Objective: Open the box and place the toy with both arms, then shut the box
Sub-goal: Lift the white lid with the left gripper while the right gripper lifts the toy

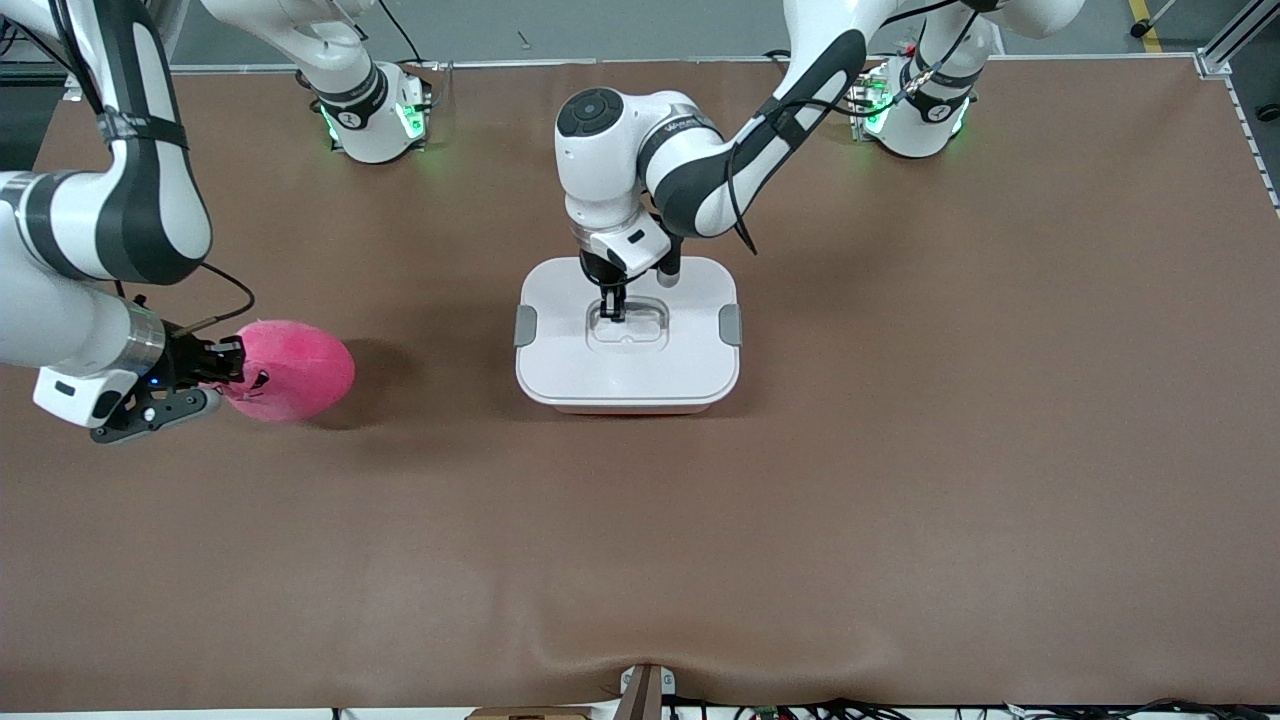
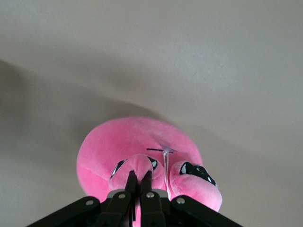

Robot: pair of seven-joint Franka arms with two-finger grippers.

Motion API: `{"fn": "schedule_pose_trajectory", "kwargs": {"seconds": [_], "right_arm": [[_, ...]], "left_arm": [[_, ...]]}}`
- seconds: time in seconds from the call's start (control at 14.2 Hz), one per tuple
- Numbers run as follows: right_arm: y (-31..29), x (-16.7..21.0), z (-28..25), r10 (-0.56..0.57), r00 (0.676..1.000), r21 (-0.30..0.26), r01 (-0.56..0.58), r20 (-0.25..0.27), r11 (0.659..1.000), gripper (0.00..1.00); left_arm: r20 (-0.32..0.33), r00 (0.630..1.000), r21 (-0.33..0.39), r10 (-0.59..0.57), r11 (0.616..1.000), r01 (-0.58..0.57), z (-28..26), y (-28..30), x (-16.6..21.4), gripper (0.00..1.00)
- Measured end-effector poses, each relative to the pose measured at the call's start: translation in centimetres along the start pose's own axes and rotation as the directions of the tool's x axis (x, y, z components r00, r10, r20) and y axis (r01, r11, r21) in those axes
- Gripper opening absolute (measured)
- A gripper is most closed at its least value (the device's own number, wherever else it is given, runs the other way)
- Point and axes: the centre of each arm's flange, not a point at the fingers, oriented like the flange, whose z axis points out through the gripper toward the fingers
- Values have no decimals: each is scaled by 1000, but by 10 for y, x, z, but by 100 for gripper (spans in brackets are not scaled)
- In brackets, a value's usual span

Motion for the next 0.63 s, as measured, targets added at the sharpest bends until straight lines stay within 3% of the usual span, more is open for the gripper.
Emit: {"fn": "schedule_pose_trajectory", "kwargs": {"seconds": [0.35,0.63], "right_arm": [[-8,2,-22,-85,996,8,85,14,996,5],[-56,17,-30,-194,980,13,193,35,981,5]], "left_arm": [[6,1000,-9,-4,1000,4,-6,6,2,7],[7,1000,-29,7,1000,-7,-25,14,7,7]]}}
